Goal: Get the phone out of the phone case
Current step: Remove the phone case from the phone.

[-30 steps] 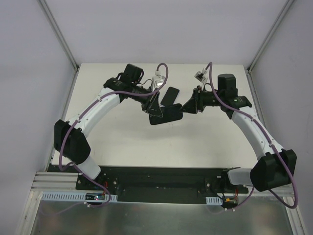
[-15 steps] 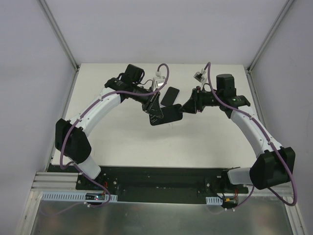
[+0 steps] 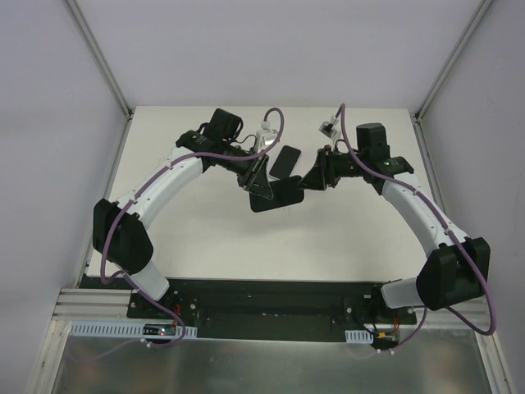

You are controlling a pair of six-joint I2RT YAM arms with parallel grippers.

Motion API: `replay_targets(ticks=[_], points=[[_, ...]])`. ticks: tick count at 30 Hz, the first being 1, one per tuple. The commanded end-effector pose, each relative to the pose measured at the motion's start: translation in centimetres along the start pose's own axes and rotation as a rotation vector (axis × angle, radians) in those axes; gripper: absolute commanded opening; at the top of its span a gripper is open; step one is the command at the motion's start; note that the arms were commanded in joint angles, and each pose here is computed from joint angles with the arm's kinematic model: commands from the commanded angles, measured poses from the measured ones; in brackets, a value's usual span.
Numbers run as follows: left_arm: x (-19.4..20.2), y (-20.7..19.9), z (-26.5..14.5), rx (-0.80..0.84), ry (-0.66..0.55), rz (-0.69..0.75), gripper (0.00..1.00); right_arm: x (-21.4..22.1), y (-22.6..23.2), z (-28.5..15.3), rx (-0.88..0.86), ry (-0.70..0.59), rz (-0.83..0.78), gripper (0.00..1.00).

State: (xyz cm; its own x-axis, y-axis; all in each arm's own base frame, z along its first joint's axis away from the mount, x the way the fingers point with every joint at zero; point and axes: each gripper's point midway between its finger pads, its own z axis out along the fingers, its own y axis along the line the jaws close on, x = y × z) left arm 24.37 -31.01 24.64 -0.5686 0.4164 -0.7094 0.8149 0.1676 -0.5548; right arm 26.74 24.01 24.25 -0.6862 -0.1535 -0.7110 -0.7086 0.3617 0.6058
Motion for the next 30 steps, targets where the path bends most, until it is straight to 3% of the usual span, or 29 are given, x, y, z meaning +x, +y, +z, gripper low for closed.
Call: replay_targets(ticks=[1,13,30], points=[[-2.8,-10.2,0.8,0.413,-0.068,0.25,0.0,-1.0,1.7,2.1,-0.093,0.008,-0.109,0.46],[-1.7,-7.2,2.1,0.286,-0.033,0.293,0.0,0.0,6.4,1.9,-0.33,0.074,-0.1,0.35],[0.1,-1.8,4.7,0.007,0.1,0.39,0.0,1.4,10.3,1.7,-0.43,0.151,-0.195,0.35]])
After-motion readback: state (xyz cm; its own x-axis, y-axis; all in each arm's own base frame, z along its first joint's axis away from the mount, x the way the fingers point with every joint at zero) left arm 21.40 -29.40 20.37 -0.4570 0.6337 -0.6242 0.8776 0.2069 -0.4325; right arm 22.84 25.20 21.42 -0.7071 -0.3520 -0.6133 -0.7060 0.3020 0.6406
